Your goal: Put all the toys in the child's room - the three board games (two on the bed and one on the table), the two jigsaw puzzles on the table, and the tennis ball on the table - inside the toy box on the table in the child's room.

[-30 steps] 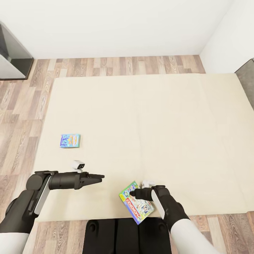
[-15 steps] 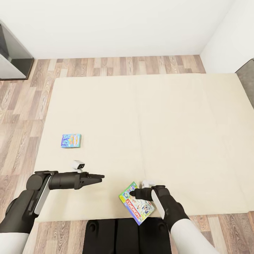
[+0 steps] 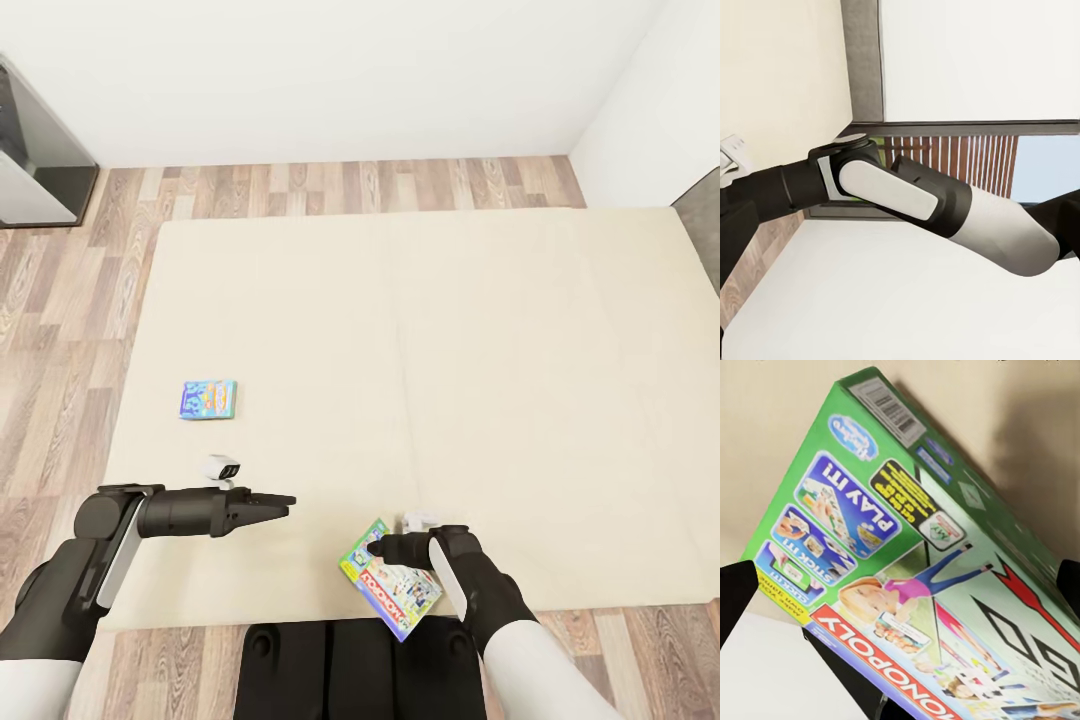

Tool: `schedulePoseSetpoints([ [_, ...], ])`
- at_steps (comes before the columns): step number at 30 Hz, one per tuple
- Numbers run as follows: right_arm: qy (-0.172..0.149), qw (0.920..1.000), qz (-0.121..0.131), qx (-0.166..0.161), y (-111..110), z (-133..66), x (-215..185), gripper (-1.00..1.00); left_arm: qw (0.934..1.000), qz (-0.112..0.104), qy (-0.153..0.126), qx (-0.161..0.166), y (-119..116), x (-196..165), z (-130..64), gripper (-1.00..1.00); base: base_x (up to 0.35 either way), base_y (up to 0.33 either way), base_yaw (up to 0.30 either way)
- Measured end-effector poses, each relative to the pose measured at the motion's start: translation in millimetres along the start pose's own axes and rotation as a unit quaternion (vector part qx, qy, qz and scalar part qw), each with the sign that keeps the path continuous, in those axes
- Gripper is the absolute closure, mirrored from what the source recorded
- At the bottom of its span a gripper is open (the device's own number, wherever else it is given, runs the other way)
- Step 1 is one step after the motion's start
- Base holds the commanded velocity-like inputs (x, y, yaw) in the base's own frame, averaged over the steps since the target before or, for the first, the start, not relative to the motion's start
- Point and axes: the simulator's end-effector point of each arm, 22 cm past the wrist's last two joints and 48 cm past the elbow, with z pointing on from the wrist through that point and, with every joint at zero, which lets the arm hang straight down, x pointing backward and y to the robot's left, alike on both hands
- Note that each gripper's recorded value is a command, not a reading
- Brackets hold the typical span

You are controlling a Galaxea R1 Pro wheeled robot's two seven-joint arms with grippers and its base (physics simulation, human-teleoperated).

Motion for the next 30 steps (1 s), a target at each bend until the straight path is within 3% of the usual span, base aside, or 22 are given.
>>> schedulePoseSetpoints([
  [30,-0.001,1.0,0.0,0.0,0.0,0.0,-0.4,-1.0,1.0,0.0,0.0,0.0,0.0,0.0,-0.1,-1.0,0.0,0.019,0.0],
])
